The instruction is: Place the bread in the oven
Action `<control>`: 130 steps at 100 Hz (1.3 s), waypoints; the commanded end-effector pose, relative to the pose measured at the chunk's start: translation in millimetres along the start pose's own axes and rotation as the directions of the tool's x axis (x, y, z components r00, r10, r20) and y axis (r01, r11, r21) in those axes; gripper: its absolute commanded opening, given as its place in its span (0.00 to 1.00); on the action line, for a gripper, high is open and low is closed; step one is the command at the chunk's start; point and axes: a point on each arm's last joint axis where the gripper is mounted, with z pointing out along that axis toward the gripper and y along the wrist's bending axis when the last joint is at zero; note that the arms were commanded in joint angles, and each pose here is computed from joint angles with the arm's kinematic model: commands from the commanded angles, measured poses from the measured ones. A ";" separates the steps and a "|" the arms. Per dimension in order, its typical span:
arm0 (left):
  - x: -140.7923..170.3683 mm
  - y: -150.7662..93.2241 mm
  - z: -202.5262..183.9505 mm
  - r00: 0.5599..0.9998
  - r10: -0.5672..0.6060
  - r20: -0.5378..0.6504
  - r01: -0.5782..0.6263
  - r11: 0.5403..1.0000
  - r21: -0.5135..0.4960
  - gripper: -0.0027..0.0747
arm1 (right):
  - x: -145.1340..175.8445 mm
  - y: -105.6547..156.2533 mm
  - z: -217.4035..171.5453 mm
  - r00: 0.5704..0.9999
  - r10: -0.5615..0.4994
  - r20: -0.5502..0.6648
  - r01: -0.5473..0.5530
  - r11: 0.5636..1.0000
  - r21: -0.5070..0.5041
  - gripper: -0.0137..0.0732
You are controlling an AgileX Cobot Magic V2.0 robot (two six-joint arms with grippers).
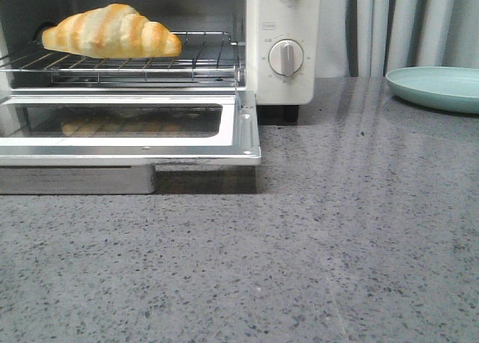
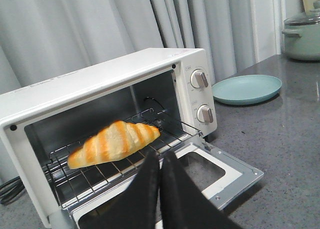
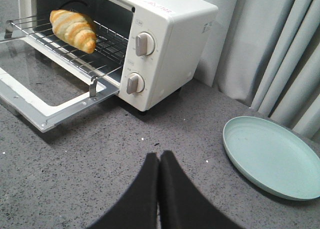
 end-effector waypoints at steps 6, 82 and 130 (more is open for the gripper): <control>-11.9 5.9 -0.6 0.997 -0.029 0.071 0.032 0.999 -0.039 0.01 | -11.3 -3.4 -1.5 0.997 -0.019 0.069 0.017 1.000 0.024 0.08; -8.2 7.5 1.9 0.996 -0.033 0.081 0.038 0.997 -0.067 0.01 | -10.6 -3.7 -1.5 0.998 -0.019 0.061 0.017 1.000 0.026 0.08; 95.4 10.6 21.7 0.991 -0.091 0.101 0.126 0.891 -0.436 0.01 | -10.6 -3.7 -1.5 0.998 -0.019 0.061 0.017 1.000 0.026 0.08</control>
